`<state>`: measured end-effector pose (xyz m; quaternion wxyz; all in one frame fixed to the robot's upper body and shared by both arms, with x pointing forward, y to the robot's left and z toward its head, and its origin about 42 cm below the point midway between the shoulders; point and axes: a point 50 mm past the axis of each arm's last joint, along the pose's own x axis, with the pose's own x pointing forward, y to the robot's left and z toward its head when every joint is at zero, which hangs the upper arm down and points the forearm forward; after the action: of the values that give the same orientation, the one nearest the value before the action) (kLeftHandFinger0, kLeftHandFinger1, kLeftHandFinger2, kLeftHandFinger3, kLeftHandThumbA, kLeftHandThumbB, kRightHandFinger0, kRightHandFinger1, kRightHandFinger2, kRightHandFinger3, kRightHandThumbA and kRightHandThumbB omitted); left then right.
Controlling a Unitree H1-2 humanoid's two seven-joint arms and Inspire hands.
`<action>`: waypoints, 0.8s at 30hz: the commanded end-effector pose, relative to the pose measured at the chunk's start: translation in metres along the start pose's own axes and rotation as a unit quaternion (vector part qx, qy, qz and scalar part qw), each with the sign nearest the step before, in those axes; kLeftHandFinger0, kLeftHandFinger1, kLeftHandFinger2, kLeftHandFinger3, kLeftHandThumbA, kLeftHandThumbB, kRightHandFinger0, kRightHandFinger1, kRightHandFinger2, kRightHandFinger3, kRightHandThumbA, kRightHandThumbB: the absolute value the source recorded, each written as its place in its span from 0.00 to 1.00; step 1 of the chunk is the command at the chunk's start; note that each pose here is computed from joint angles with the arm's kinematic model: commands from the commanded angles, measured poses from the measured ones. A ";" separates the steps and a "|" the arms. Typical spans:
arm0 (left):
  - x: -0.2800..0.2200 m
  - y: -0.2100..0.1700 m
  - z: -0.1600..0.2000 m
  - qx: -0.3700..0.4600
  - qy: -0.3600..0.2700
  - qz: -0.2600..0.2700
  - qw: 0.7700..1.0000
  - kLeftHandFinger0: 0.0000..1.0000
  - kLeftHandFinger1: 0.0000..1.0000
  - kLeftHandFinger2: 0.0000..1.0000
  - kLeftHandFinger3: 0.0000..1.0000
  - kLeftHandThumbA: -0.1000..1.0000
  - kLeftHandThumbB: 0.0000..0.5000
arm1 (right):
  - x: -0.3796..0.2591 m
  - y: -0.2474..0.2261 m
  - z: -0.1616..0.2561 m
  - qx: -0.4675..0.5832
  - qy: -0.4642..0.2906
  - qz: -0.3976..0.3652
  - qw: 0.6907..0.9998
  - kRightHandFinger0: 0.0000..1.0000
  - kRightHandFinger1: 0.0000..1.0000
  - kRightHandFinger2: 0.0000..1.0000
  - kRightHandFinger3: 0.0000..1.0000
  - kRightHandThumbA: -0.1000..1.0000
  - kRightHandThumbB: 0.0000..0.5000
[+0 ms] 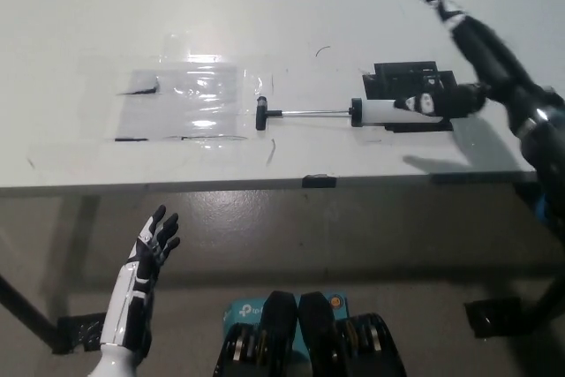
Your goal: The robot uses right hand to pick up a small white air pumper and uses its left hand to compress it, and then puts it on the desk
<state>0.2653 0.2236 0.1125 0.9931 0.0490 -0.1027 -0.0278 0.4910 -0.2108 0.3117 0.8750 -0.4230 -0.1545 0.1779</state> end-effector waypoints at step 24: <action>-0.015 0.010 -0.006 0.035 -0.051 0.003 0.998 1.00 1.00 1.00 1.00 1.00 0.24 | 0.109 -0.015 -0.001 -0.150 0.205 0.207 0.945 1.00 1.00 1.00 1.00 1.00 0.94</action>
<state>0.2520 0.2323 0.0958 0.9896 0.0761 -0.1184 -0.0311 0.5807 -0.1868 0.2863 0.7702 -0.5722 0.1380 0.2457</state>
